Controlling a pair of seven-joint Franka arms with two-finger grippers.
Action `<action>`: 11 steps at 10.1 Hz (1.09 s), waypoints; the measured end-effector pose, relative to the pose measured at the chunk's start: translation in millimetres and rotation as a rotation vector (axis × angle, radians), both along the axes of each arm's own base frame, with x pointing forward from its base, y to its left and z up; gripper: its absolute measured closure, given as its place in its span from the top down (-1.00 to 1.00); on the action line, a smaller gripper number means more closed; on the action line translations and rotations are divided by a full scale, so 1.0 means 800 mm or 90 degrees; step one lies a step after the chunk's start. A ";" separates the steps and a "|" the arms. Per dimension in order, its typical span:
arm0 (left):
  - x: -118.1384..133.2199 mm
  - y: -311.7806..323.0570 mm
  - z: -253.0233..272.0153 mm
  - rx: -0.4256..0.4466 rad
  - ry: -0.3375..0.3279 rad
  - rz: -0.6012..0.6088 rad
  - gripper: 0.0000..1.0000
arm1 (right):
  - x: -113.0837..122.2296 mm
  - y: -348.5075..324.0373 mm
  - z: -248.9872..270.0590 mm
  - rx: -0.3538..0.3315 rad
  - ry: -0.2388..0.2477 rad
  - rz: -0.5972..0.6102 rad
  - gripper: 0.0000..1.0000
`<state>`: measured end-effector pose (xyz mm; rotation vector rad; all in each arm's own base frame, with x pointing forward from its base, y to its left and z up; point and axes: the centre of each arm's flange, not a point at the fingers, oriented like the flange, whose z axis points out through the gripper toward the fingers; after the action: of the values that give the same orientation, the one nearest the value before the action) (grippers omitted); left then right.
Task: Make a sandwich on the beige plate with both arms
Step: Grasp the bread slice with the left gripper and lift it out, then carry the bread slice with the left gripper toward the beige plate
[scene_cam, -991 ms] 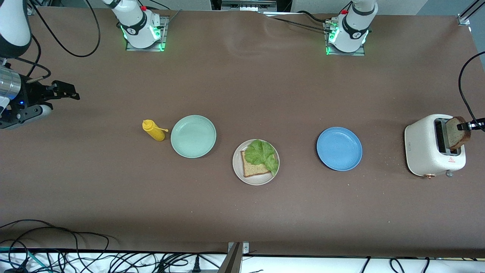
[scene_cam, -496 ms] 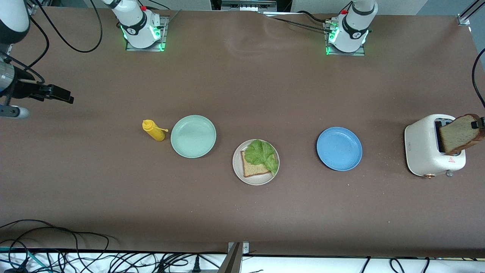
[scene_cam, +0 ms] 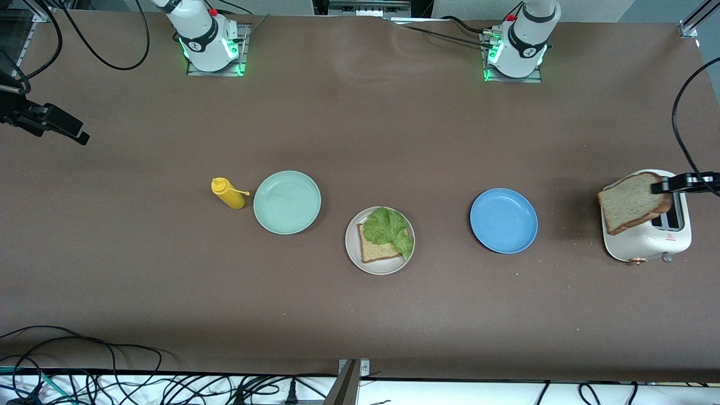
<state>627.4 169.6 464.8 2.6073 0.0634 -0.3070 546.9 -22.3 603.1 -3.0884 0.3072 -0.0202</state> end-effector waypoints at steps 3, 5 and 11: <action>0.023 -0.056 -0.083 -0.213 0.062 0.010 -0.82 | 0.000 -0.006 -0.023 0.001 0.036 -0.006 1.00; 0.041 -0.121 -0.123 -0.279 0.090 -0.016 -0.82 | 0.001 -0.003 -0.023 0.001 0.036 -0.003 1.00; 0.064 -0.264 -0.128 -0.336 0.109 -0.023 -0.82 | 0.006 0.026 -0.012 -0.001 0.022 0.050 1.00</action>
<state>678.9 -41.8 362.3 2.0571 -0.0052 -0.4871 551.4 -1.6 593.9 -3.1028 0.1881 0.0364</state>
